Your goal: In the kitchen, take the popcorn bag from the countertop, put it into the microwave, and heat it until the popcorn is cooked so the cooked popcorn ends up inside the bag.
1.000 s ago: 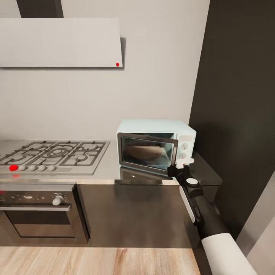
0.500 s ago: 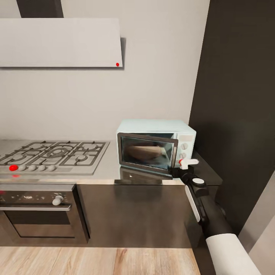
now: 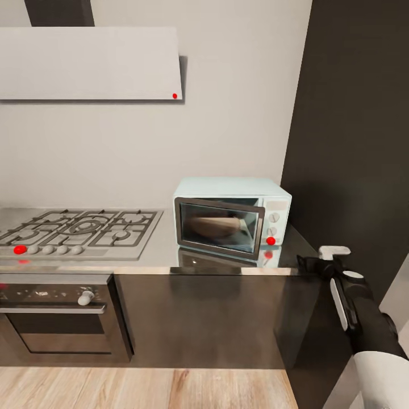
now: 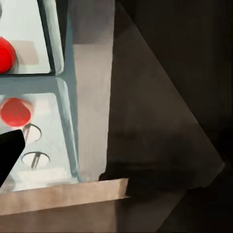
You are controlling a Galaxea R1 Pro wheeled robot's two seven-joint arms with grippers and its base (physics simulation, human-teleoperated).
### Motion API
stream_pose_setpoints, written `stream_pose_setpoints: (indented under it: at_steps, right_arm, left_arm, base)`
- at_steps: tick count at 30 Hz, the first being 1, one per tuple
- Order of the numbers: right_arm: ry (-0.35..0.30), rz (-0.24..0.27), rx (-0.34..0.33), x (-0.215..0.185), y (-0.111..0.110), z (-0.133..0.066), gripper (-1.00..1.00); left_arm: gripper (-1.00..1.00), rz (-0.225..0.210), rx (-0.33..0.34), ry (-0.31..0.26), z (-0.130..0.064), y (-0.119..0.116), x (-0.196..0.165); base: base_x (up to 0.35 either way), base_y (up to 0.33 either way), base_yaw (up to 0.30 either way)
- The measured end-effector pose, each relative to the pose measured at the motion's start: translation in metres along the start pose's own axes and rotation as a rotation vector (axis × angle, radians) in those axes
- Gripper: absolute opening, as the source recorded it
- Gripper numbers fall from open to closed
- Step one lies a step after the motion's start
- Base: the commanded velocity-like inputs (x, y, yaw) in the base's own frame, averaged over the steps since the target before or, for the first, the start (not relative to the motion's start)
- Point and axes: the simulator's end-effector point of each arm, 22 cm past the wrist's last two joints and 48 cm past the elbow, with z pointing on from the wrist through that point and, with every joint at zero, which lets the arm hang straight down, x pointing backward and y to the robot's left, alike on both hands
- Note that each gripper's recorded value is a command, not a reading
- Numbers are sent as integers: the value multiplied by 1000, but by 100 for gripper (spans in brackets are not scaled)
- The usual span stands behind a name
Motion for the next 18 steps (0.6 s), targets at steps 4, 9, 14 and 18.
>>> stream_pose_setpoints:
  at_steps: [4,9,14,18]
  right_arm:
    - [-11,23,7,-3,-5,-2,100]
    - [-32,12,-57,-11,27,-3,100]
    - [-43,0,-91,-15,48,-5,100]
    - [-44,-10,-101,-16,54,-6,100]
  left_arm:
    - [100,0,0,0,0,0,0]
    - [100,-2,2,-2,0,0,-1]
    - [100,-6,-1,-7,0,0,-2]
    - [100,-6,-2,-7,0,1,-2]
  base:
    - [0,0,0]
    - [0,0,0]
    - [69,0,0]
    - [288,0,0]
